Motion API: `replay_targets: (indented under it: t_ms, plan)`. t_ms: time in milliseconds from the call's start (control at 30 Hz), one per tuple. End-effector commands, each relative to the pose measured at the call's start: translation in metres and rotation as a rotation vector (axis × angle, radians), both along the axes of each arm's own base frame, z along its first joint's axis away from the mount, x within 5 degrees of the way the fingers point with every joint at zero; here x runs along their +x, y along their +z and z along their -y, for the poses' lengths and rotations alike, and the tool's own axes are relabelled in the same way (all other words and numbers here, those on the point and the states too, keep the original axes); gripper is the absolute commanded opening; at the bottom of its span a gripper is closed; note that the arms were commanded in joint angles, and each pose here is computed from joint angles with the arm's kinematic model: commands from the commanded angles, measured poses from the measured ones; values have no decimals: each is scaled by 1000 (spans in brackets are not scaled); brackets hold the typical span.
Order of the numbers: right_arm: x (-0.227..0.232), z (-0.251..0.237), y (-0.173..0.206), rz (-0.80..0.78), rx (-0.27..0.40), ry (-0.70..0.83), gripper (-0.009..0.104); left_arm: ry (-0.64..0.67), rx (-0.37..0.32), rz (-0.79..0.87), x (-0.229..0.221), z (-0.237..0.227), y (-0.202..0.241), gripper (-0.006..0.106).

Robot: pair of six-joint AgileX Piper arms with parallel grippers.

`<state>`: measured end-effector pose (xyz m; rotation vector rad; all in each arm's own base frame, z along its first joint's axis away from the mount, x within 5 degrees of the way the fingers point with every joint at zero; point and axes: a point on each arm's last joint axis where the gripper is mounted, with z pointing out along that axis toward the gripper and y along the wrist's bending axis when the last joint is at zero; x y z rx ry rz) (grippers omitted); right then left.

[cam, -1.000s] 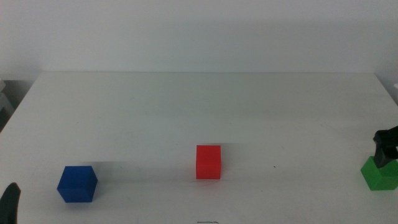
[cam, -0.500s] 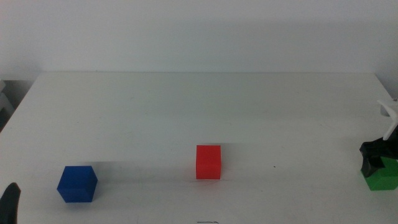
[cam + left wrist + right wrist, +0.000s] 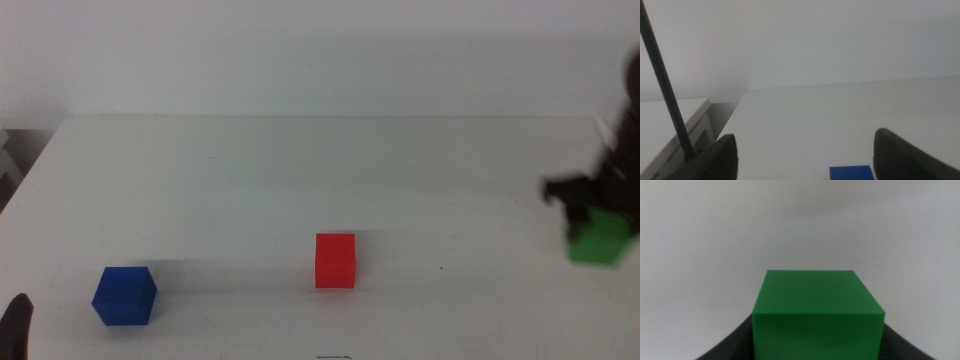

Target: Stack red cubes first, then green, then blue cubes in a specific spot.

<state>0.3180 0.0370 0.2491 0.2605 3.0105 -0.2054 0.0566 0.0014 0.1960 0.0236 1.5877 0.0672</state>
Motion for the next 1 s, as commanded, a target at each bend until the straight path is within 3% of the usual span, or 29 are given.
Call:
replay_targets:
  t_ms: [0, 267, 433, 967]
  plan:
    - [-7, -36, 50, 108, 7, -19, -1, 4, -13, 111, -2, 0, 10, 92]
    - [3, -168, 73, 218, 119, 130, -1, 4, -13, 111, -2, 0, 10, 92]
    - [8, -218, 67, 235, 176, 135, -1, 4, -13, 111, -2, 0, 10, 92]
    - [-2, -259, 36, 203, 132, 175, -1, 4, -13, 111, -2, 0, 10, 92]
